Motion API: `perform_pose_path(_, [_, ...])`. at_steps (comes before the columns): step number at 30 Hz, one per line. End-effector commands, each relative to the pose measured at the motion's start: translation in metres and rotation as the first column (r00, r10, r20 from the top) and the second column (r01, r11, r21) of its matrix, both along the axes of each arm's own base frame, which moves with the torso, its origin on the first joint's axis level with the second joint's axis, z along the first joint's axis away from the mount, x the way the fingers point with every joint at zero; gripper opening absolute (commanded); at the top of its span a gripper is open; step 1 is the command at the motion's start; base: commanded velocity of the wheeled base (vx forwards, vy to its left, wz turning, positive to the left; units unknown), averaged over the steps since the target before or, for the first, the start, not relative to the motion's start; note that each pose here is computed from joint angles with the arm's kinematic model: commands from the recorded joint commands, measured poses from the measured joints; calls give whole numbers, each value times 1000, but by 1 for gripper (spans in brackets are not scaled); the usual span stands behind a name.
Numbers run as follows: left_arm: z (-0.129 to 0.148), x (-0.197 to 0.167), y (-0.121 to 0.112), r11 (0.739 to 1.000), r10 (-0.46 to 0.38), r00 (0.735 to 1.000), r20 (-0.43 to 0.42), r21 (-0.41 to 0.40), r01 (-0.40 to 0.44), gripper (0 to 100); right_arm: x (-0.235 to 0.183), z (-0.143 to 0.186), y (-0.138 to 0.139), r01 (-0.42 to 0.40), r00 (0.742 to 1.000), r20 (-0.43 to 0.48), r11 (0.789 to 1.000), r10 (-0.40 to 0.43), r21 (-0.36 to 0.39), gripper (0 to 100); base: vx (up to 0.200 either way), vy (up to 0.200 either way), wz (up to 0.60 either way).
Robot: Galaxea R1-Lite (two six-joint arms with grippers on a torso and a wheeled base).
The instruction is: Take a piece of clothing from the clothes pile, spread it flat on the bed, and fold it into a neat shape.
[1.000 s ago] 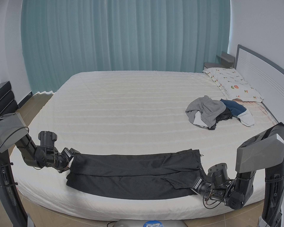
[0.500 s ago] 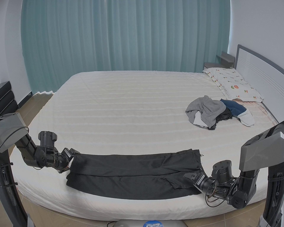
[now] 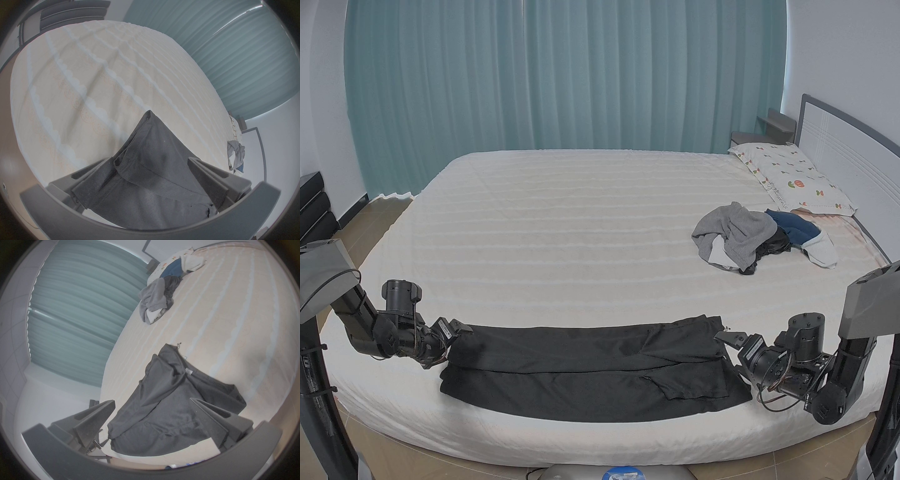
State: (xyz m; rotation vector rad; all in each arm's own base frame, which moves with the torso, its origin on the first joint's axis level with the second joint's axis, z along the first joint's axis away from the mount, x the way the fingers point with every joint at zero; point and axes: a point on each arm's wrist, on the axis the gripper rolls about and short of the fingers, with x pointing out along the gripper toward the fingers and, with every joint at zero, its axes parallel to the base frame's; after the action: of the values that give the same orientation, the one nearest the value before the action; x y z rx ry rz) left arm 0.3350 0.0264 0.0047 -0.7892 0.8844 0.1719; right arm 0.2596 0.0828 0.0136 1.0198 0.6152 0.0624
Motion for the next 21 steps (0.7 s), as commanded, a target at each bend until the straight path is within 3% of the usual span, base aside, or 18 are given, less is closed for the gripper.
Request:
perform_pose_path(1, [1, -1, -2, 999, -35, 999, 7, 28, 35, 100, 10, -9, -14, 40, 999, -25, 998, -39, 38, 100, 0, 0, 0])
perform_pose_path(9, [-1, 1, -7, 989, -118, 993, 17, 89, 116, 100, 14, -35, -20, 46, 998, -44, 998, -44, 39, 100, 0, 0, 0])
perform_pose_path(21, [-13, 17, -5, 959, -225, 974, 28, 183, 217, 100, 13, -37, -20, 42, 998, -53, 998, -40, 35, 100, 0, 0, 0])
